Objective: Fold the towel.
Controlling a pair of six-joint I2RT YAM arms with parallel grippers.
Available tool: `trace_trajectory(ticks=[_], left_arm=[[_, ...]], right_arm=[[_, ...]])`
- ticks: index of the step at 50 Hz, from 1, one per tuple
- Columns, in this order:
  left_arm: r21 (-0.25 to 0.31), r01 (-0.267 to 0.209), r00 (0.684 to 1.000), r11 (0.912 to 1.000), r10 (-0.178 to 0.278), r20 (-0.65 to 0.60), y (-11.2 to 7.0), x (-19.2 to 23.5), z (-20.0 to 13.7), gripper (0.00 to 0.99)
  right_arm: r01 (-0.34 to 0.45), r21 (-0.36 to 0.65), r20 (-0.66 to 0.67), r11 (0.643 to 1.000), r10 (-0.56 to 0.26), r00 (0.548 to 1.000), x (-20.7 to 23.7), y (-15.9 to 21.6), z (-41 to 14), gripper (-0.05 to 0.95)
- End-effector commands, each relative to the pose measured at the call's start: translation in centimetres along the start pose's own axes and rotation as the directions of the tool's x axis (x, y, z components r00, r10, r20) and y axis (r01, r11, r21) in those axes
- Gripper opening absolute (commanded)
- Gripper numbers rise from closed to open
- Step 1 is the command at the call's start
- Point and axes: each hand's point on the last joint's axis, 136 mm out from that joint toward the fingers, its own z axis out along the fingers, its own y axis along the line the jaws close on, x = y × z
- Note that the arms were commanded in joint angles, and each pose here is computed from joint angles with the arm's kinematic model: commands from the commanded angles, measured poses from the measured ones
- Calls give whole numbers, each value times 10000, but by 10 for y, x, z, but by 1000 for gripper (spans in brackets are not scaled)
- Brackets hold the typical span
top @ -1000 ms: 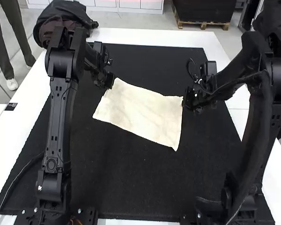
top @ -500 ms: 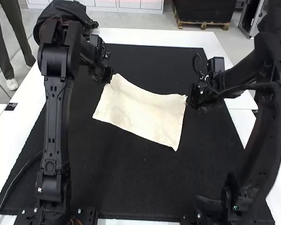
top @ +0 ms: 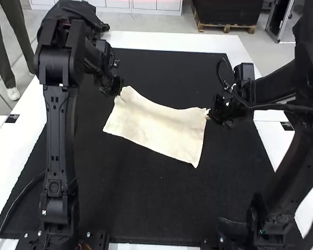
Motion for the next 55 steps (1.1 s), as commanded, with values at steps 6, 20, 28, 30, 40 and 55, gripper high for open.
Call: trace_trajectory(ticks=[6, 20, 28, 30, 40, 55], left_arm=[[-193, 111, 9991, 9998, -103, 414, 4, -13, -27, 28], [-220, 204, 9990, 9995, -195, 411, -1, -6, -45, 28], [-246, 233, 9993, 9994, -226, 287, -3, 4, -51, 28], [-254, 243, 9994, 9994, -237, 240, -4, 7, -52, 28], [-303, 261, 9995, 9992, -256, 157, -7, 18, -60, 28], [-428, 326, 9994, 9986, -328, -52, -10, 41, -70, 28]], right_arm=[[109, -400, -73, 9991, -112, 9999, 4, 18, -13, -25], [201, -490, -416, 9986, -221, 9989, 23, 25, -18, -25], [136, -465, -594, 9988, -164, 9981, 35, 23, -22, -25], [136, -465, -594, 9988, -164, 9981, 37, 23, -24, -25], [148, -455, -543, 9989, -173, 9984, 43, 23, -28, -25], [116, -406, -519, 9991, -137, 9986, 50, 20, -33, -25]])
